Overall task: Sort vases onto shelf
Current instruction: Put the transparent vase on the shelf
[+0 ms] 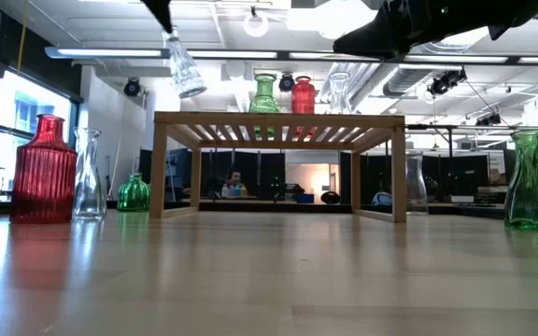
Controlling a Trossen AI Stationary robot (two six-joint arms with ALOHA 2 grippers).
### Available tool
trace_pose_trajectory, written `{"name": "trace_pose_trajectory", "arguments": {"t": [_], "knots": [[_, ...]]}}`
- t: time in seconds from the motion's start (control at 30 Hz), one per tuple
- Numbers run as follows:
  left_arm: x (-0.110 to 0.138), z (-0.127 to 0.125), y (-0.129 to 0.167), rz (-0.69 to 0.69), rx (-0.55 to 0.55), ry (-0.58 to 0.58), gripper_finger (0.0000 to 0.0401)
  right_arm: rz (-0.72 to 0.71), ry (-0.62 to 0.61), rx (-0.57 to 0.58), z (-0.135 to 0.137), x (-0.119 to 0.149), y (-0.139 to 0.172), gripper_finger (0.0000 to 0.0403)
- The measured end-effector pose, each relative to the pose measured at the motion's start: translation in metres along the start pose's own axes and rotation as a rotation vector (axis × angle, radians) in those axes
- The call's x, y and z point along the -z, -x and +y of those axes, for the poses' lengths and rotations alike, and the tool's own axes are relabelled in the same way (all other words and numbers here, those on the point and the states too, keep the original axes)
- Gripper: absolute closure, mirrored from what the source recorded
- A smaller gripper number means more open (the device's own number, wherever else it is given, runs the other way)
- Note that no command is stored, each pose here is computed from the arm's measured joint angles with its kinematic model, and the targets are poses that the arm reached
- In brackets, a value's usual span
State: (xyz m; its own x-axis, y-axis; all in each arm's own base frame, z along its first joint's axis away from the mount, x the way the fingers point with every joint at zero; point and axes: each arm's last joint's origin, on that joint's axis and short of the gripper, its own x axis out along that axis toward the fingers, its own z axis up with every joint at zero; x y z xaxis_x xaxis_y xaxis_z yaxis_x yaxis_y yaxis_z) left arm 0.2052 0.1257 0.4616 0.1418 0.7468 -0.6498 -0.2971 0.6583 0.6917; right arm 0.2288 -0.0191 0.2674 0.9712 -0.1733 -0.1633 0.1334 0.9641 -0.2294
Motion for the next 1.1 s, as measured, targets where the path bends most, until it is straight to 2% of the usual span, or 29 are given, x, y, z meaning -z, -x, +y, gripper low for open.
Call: {"name": "trace_pose_trajectory", "arguments": {"t": [0.27, 0.5, 0.77, 1.1], "knots": [[-0.044, -0.030, -0.022, -0.051, 0.000, -0.262, 0.0396, 0.000, 0.000, 0.000, 0.000, 0.000, 0.000, 0.0336], [-0.062, -0.049, -0.052, 0.038, 0.018, -0.415, 0.0396, 0.002, -0.007, -0.001, 0.000, 0.000, 0.000, 0.0336], [-0.066, -0.051, -0.068, 0.066, 0.038, -0.463, 0.0396, 0.004, -0.007, -0.002, 0.000, 0.000, 0.000, 0.0336], [-0.063, -0.040, -0.078, 0.051, 0.077, -0.417, 0.0396, 0.008, -0.007, -0.003, 0.000, 0.001, 0.000, 0.0336]]}}
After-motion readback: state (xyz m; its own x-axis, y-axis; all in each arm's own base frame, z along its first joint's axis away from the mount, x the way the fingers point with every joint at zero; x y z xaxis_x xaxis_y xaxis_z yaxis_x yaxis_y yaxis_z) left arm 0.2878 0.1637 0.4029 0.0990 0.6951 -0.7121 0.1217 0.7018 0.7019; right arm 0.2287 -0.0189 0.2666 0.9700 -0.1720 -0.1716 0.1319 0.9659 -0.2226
